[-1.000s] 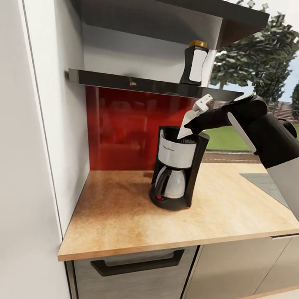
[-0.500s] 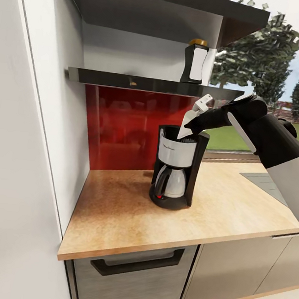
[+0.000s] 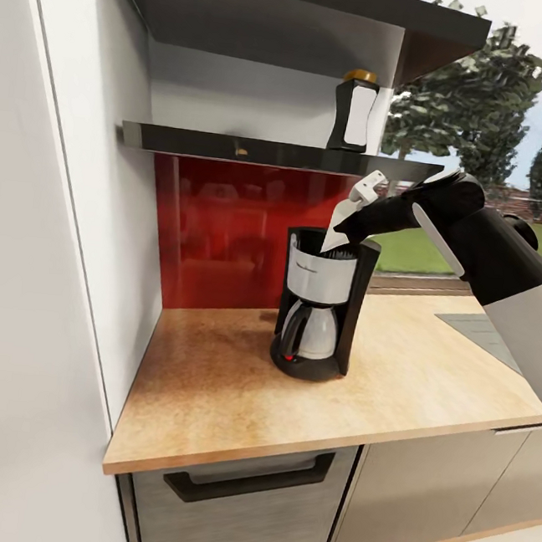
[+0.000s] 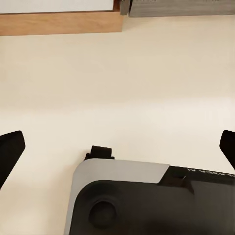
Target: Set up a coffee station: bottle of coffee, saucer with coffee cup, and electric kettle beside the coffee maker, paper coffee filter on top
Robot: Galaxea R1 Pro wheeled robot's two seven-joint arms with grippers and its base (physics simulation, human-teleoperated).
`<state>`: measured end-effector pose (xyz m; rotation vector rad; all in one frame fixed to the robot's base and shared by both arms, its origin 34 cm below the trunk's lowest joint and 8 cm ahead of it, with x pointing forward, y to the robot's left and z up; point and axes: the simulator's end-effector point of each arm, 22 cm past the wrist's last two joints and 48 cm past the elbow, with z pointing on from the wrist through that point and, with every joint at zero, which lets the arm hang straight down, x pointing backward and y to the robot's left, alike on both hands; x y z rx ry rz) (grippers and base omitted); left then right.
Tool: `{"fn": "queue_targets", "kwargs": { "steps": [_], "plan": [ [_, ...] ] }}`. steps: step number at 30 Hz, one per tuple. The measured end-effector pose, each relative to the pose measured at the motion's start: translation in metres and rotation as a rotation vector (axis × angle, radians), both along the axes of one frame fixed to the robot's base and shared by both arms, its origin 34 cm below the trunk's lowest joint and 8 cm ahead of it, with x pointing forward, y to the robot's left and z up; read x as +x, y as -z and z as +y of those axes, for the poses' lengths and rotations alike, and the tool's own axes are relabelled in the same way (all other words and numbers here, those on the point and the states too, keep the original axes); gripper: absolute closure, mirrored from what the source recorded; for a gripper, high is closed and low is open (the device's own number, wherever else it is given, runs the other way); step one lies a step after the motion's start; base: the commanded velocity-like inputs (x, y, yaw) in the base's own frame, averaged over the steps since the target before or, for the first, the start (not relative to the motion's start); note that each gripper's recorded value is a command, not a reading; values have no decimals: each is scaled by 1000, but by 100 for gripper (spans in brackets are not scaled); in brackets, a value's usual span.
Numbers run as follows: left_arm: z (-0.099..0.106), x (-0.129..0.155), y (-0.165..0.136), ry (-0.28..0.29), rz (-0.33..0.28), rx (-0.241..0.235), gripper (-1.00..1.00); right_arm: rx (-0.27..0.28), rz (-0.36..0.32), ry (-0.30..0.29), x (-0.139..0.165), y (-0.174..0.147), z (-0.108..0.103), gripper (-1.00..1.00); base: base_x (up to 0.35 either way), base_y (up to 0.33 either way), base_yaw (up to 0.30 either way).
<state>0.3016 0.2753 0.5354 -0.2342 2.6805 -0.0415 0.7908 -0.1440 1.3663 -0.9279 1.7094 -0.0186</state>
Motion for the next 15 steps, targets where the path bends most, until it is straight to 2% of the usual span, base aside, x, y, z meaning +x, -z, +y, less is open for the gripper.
{"fn": "queue_targets", "kwargs": {
  "steps": [15],
  "plan": [
    [1, 0, 0, 0, 0, 1, -100, 0, -1, -1, 0, 0, 0, 100, 53, 0, 0]
  ]
}}
